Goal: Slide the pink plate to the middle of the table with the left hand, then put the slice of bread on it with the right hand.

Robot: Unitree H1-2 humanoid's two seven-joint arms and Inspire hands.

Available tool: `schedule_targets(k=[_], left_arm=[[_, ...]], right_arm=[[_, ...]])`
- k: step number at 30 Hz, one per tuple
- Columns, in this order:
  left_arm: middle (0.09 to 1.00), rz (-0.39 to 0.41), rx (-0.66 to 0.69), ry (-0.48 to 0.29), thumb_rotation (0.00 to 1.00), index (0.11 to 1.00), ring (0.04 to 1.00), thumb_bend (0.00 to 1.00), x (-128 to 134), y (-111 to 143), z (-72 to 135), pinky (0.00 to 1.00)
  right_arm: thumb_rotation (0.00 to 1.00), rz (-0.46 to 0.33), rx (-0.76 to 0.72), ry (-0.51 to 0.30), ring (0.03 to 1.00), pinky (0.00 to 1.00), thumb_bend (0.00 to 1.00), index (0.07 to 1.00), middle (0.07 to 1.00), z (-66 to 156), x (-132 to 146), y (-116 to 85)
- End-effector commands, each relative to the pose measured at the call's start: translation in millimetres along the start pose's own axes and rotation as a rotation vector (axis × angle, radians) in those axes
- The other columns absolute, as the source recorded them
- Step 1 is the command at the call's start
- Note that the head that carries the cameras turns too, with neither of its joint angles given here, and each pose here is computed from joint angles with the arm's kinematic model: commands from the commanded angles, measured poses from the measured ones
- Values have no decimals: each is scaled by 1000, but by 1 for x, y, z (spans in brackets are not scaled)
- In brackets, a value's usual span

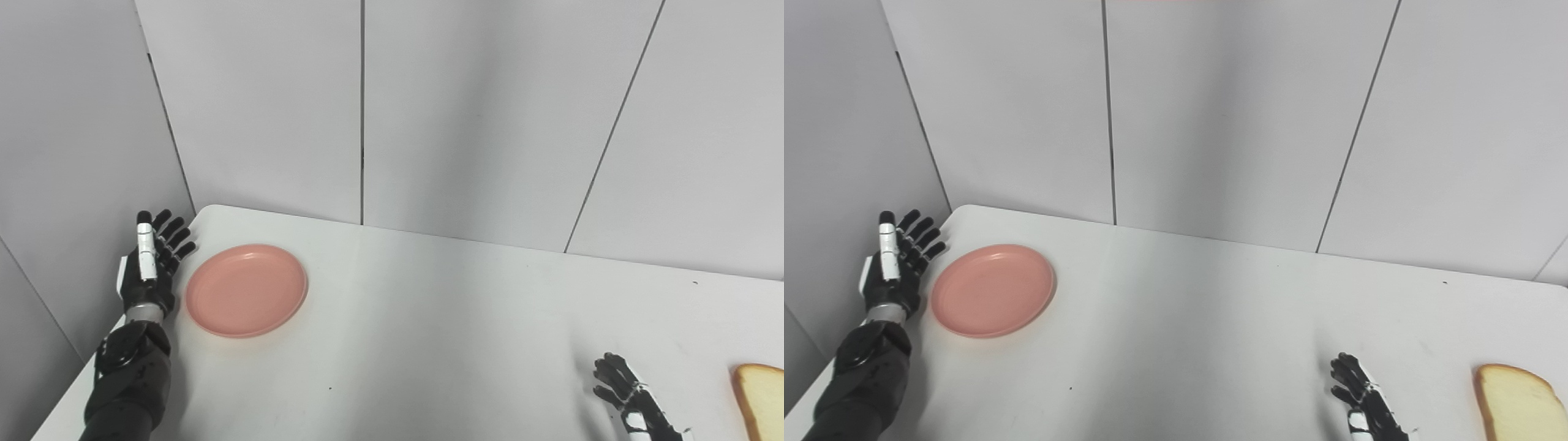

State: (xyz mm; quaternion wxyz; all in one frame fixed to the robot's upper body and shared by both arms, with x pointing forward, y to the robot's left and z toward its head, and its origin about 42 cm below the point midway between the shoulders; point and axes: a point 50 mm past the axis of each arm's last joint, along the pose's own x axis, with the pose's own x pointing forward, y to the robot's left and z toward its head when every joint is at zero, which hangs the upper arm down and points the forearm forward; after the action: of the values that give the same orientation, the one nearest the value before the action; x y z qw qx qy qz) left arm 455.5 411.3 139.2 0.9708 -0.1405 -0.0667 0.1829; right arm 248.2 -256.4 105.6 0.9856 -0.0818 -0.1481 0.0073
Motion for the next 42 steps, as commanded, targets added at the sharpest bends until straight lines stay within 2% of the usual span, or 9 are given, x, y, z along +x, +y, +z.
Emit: schedule_targets(k=[1,6,7,9,14,18,24,34,42], left_arm=[[875,-17,-17,10,937,864,859,765,-3,-11,-2,840],[845,-33,-23,34,955,841,837,768,-17,-19,-13,814],[851,-38,-34,38,920,848,846,776,-20,-21,-15,829],[865,-63,-39,44,919,865,858,771,-29,-26,-19,839],[855,-94,5,54,943,858,850,760,-47,-37,-26,835],[841,-139,16,59,927,850,829,797,-65,-48,-31,808],[836,-181,33,84,924,839,832,782,-86,-67,-39,800],[833,-163,-27,55,824,802,839,790,-92,-96,-46,838],[836,-198,-67,102,807,815,844,802,-97,-136,-59,840]], right_arm=[[1000,2,14,80,838,805,630,848,833,-11,-19,5],[1000,6,18,84,840,808,632,848,833,-8,-19,6],[1000,7,18,86,839,808,634,848,832,-8,-19,6],[1000,10,17,88,837,805,631,848,830,-8,-19,6],[1000,12,13,87,829,797,629,843,824,-7,-19,6],[1000,17,12,89,833,805,620,850,829,-6,-20,6],[1000,16,12,84,830,799,607,850,826,-4,-19,9],[1000,10,8,74,800,765,604,837,798,-1,-17,22],[1000,20,-7,67,792,749,628,836,791,4,-15,37]])
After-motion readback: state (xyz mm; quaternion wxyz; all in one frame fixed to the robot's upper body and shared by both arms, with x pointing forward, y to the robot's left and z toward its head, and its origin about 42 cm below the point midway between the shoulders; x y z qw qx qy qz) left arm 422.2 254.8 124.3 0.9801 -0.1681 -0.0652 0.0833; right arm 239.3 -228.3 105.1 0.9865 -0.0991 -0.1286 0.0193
